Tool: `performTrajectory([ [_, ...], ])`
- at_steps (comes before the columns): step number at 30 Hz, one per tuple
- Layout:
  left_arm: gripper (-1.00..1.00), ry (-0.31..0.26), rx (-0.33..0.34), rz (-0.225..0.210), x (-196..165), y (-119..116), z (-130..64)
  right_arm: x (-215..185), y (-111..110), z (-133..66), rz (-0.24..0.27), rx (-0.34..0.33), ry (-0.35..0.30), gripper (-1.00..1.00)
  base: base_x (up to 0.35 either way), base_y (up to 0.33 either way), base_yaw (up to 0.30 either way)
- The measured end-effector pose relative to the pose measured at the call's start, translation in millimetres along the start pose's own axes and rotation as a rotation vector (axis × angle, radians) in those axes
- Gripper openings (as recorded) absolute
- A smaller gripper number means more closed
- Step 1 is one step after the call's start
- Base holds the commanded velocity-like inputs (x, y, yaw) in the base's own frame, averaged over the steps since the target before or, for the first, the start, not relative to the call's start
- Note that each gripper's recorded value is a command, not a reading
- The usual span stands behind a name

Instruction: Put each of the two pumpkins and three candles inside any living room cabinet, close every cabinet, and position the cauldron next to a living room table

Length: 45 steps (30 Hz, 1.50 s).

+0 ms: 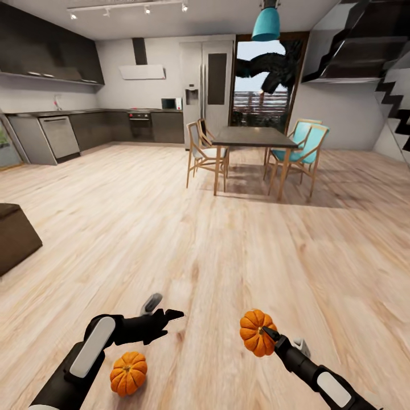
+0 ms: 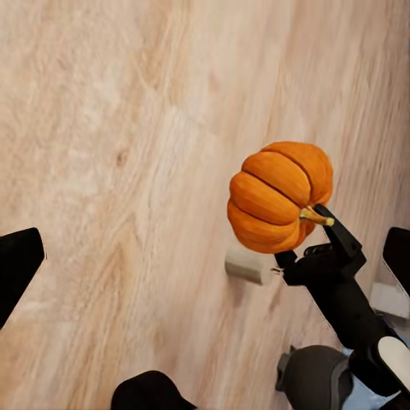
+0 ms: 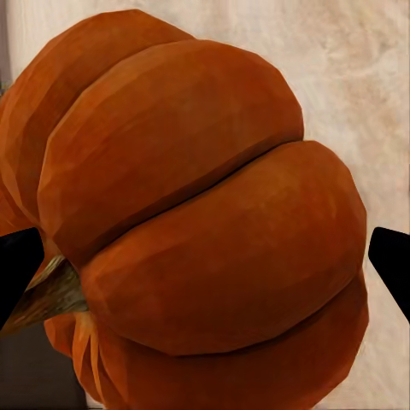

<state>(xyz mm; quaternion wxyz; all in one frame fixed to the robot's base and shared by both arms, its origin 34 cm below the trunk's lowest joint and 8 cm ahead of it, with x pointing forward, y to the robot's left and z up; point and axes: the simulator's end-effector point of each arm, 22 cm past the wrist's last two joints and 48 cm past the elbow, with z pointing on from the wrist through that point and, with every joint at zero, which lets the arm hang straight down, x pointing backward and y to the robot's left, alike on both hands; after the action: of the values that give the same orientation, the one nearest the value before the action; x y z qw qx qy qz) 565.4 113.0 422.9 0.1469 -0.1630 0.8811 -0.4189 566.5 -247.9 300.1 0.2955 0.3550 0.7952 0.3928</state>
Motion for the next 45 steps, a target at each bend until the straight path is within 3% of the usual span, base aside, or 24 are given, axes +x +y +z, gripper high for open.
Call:
performTrajectory([
  [13,1.0,-0.001,0.002,0.005,-0.1,-2.4,-0.7,-1.2,3.0,-0.3,0.0,-0.007,-0.003,-1.0,0.096,-0.035,0.254],
  [29,1.0,-0.007,0.002,0.001,-2.6,-1.1,-2.3,-1.8,5.3,-0.5,0.001,-0.017,-0.004,-1.0,0.236,-0.078,-0.058],
  [45,1.0,-0.008,0.002,0.001,-2.6,-1.1,-2.4,-1.9,5.2,-0.4,0.001,-0.017,-0.005,-1.0,0.013,0.016,-0.002],
])
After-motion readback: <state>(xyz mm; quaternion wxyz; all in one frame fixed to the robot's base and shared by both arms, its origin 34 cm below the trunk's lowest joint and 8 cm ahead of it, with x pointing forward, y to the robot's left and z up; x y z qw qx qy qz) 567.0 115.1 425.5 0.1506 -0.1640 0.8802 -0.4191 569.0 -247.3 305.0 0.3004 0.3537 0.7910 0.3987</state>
